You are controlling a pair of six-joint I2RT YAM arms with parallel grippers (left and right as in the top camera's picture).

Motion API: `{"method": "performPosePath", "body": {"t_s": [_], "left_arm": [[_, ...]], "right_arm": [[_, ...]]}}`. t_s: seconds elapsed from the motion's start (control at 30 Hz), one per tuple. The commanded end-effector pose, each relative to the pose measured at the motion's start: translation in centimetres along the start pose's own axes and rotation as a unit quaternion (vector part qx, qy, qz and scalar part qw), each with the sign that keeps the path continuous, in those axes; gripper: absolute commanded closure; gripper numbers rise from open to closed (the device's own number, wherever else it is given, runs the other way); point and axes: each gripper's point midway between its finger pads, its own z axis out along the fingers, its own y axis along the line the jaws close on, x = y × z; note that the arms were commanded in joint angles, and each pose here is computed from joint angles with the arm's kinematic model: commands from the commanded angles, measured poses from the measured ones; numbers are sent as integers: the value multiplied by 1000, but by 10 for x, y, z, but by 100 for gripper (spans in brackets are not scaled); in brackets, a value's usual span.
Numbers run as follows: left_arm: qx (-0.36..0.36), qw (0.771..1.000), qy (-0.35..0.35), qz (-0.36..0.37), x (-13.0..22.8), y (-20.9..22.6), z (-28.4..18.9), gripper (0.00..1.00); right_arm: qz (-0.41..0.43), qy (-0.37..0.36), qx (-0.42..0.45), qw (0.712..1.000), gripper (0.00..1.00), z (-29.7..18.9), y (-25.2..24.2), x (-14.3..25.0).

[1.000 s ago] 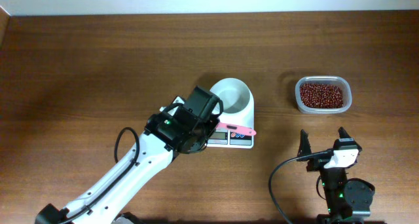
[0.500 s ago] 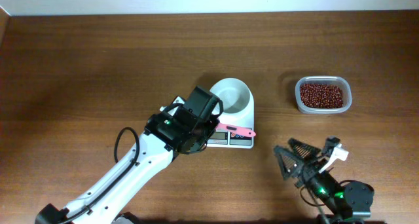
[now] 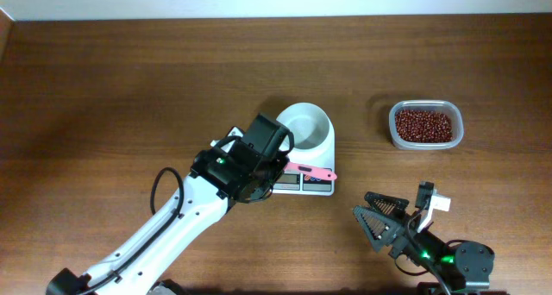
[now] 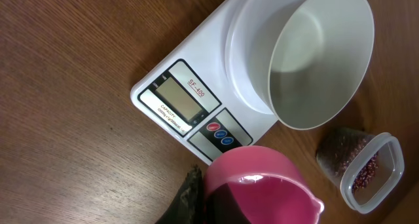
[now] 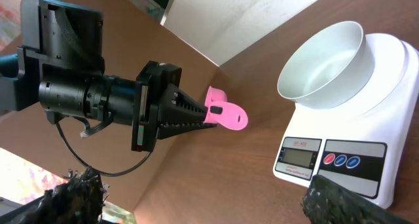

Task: Scoop and weigh 50g on scale
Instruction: 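Raise the right gripper and move it toward the scoop handle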

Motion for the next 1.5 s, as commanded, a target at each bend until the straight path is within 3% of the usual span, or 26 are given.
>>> {"method": "performPosePath", "body": {"t_s": [0.0, 0.13, 0.27, 0.43, 0.67, 0.83, 0.93, 1.1, 1.23, 1.33, 1.47], "left_arm": [[12, 1000, -8, 12, -2, -6, -7, 100], [12, 1000, -8, 12, -2, -6, -7, 100], [11, 1000, -8, 12, -2, -6, -7, 100], [11, 1000, -8, 12, -2, -6, -7, 100], [2, 1000, -6, 12, -1, -1, -7, 100], [0, 1000, -6, 12, -1, 0, -7, 100], [0, 1000, -6, 12, -1, 0, -7, 100], [0, 1000, -6, 12, -1, 0, -7, 100], [0, 1000, -6, 12, -1, 0, -7, 100], [0, 1000, -6, 12, -1, 0, -7, 100], [0, 1000, -6, 12, -1, 0, -7, 100]], "right_arm": [[-30, -9, -3, 1000, 1, -1, 13, -10], [2, -28, 47, 999, 1, 2, 4, -29], [37, -26, 177, 983, 0, 3, -40, -45], [-60, -28, 395, 916, 0, -30, -58, -108], [-51, -32, 449, 891, 1, -13, -82, -159], [18, 32, 416, 909, 0, -12, -77, -137], [92, 87, 360, 924, 5, -17, -55, -101], [122, 198, 278, 932, 6, -29, -10, -40], [84, 218, 269, 935, 7, -35, -1, -30], [47, 230, 209, 949, 8, -29, 16, -28], [10, 252, 143, 957, 18, -26, 35, -19]]}}
